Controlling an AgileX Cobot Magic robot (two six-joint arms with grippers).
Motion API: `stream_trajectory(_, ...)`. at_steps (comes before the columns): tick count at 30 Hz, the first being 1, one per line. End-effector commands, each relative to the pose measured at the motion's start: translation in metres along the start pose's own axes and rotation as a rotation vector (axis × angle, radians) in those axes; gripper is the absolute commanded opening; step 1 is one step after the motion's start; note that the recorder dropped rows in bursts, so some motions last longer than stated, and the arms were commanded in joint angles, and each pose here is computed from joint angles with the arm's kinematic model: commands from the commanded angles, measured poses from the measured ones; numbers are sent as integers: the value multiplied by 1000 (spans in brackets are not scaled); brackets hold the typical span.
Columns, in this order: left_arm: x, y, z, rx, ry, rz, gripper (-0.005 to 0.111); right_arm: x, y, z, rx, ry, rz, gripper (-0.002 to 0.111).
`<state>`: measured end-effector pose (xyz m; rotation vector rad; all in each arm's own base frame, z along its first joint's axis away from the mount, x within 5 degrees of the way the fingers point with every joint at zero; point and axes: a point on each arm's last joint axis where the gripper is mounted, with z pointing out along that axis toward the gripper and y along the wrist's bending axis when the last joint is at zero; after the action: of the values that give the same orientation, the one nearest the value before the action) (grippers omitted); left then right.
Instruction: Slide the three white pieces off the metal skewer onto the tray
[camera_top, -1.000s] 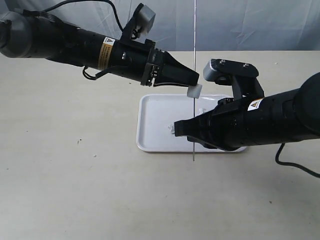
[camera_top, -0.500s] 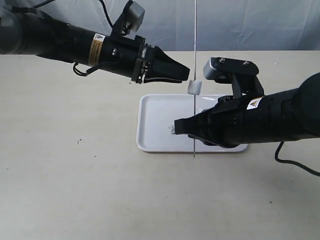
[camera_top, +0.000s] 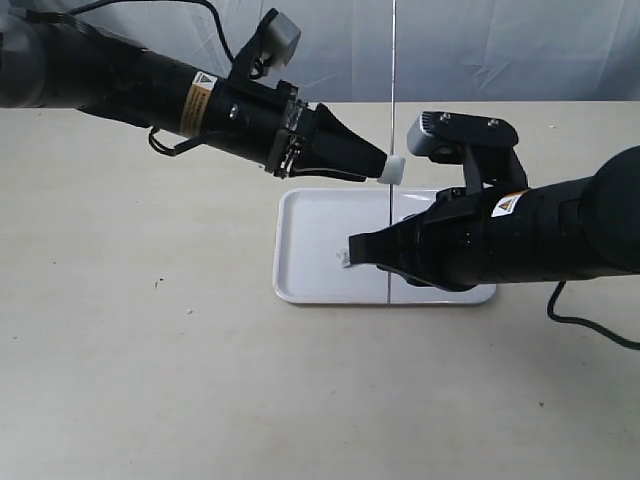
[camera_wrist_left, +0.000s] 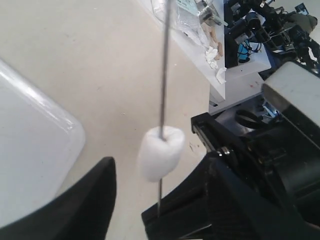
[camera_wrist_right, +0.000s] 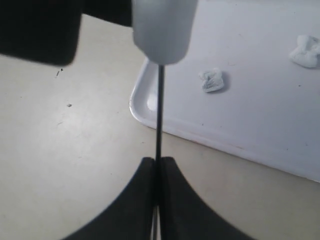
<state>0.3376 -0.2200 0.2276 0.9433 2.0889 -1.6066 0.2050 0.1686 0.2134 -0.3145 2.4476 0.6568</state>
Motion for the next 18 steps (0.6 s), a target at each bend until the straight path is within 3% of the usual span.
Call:
stream_trajectory(1,-1,-10,5,20,8,33,52,-1,-1,1,5,-6,2,-1)
stream_trajectory(18,0,-13,10,31,12,96,52,3,2,0,-24,37,53,-1)
